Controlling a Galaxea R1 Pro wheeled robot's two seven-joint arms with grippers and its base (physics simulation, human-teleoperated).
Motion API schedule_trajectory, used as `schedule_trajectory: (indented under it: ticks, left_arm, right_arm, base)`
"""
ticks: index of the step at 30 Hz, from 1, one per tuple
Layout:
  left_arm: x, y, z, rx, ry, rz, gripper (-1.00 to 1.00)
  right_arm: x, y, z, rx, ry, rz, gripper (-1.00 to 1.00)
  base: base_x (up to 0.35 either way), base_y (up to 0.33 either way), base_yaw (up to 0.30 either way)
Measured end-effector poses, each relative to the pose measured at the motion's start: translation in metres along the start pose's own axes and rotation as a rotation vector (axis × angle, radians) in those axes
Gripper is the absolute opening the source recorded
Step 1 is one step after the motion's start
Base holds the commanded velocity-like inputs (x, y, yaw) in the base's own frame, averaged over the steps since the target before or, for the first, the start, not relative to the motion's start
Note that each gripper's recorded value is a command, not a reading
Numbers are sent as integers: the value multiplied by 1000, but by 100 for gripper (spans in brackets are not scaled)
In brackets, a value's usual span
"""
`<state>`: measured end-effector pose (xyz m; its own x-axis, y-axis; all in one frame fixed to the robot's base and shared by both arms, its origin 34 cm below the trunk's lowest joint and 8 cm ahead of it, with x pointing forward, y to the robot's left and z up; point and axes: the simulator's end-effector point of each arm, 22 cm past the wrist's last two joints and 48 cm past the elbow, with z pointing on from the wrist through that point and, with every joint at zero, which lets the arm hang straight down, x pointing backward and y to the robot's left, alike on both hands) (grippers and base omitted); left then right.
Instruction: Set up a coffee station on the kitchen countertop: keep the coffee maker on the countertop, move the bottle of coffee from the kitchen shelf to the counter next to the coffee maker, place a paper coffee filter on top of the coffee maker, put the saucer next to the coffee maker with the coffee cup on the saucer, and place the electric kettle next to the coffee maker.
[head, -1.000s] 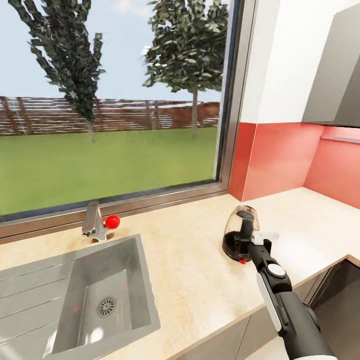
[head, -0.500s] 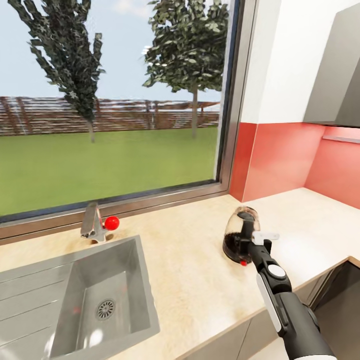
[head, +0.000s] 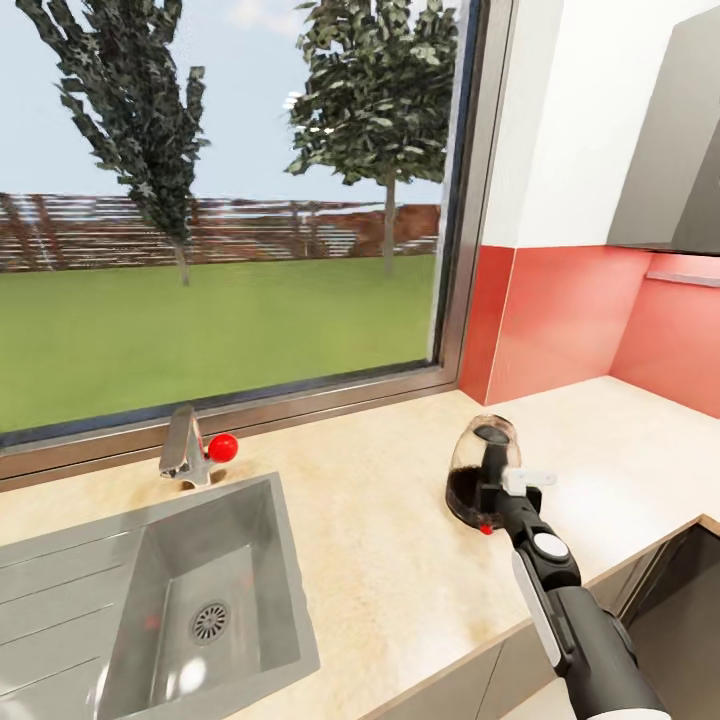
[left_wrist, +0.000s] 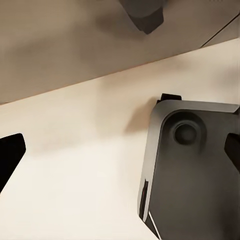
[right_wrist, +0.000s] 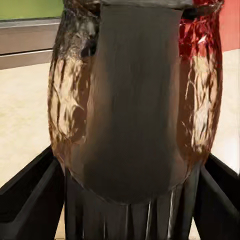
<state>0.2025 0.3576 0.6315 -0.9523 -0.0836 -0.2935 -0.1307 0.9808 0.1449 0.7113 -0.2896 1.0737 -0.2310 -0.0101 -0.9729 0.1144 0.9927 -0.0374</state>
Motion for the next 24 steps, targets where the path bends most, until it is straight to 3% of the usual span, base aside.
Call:
schedule_trajectory:
  ticks: [24]
  left_arm:
    - [0,0,0,0,1,0,100]
  right_arm:
    - [4,1,1,-4,9,6,-100]
  base:
    - [0,0,0]
